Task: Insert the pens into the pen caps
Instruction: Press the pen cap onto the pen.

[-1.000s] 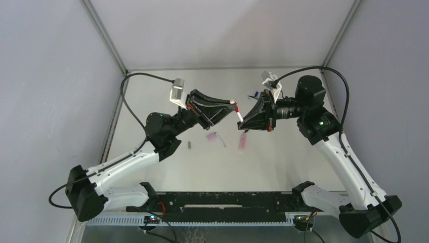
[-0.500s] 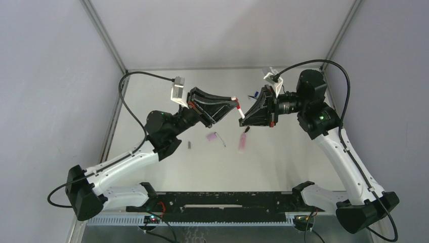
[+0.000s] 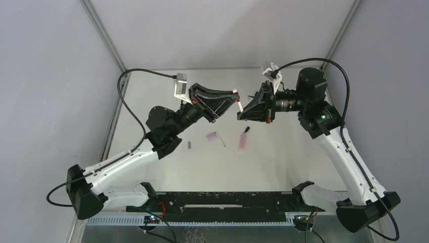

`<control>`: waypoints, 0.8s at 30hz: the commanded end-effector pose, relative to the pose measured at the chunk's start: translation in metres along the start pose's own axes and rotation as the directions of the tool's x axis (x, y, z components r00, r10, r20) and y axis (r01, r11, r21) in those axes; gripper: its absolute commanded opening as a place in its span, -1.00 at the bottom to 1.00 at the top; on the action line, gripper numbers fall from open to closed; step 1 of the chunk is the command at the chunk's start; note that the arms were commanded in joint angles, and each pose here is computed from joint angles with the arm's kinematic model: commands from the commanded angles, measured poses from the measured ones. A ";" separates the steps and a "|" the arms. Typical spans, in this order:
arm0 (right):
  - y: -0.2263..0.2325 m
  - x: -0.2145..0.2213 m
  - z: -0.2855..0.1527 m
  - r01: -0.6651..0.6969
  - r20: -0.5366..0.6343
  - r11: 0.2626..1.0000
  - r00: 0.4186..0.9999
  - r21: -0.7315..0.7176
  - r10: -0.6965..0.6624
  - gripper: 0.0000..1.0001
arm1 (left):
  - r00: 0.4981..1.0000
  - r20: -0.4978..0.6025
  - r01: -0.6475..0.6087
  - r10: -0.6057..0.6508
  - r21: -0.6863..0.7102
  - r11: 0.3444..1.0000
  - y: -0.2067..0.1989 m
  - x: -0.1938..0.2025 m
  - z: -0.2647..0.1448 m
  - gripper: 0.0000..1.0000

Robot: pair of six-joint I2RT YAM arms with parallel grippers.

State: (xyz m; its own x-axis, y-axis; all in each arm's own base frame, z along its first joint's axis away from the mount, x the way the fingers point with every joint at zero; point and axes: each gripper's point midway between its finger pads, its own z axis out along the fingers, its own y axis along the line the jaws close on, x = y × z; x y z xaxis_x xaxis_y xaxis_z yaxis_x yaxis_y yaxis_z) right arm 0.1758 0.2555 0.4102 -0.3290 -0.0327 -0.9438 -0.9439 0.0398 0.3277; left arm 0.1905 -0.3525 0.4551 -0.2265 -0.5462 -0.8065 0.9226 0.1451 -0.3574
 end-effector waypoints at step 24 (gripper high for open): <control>0.012 -0.038 -0.012 0.205 0.139 0.979 0.969 -0.004 -0.202 -1.00 | 0.923 -0.325 0.209 -0.208 -0.032 0.977 -0.001 0.119 -0.075 -0.47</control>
State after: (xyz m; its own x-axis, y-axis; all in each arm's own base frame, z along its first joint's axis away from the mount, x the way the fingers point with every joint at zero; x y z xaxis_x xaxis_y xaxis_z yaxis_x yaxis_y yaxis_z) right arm 0.1813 0.2514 0.4247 -0.3045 0.0403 -0.9517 -0.9524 0.0011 0.3048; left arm 0.1496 -0.3473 0.3864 -0.3943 -0.4441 -0.8046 0.8944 0.0157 -0.4470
